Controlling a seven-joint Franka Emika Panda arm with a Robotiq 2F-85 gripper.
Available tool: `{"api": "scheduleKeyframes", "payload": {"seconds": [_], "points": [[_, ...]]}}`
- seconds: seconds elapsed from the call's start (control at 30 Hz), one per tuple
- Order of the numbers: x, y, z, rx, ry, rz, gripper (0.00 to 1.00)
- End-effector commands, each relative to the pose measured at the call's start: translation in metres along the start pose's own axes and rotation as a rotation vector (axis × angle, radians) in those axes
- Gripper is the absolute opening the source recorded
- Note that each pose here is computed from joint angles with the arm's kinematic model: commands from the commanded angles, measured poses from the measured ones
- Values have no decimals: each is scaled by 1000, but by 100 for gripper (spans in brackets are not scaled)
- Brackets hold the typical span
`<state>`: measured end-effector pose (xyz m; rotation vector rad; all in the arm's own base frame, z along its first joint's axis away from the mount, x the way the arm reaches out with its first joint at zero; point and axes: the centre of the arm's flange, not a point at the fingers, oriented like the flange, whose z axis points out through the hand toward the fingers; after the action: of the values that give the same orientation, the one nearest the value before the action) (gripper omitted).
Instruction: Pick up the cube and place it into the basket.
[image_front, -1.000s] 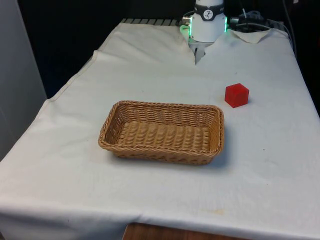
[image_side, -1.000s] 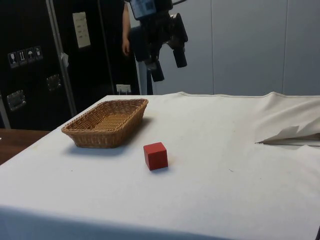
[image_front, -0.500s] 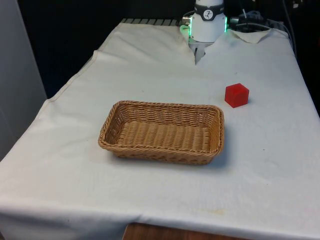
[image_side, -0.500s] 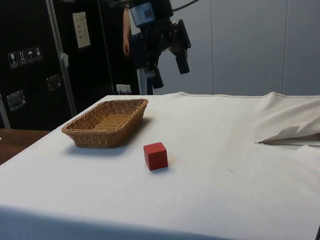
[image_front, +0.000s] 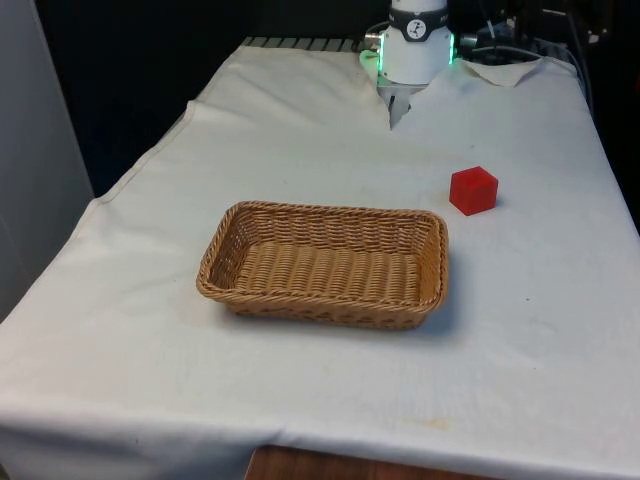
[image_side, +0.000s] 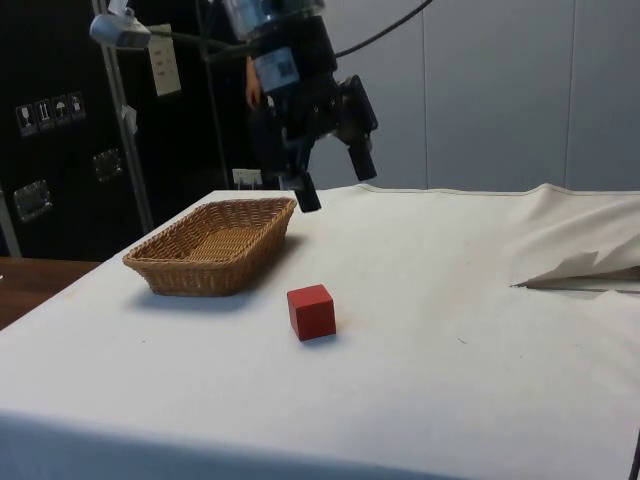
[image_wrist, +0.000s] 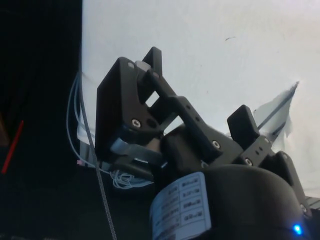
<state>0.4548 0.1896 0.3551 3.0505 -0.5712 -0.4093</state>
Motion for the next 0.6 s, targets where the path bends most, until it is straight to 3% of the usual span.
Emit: {"api": "scheduleKeyframes", "payload": {"seconds": [0.0, 0.57], "points": [[2, -2, 1, 10, -5, 10, 100], [25, -14, 19, 18, -20, 62, 100]]}}
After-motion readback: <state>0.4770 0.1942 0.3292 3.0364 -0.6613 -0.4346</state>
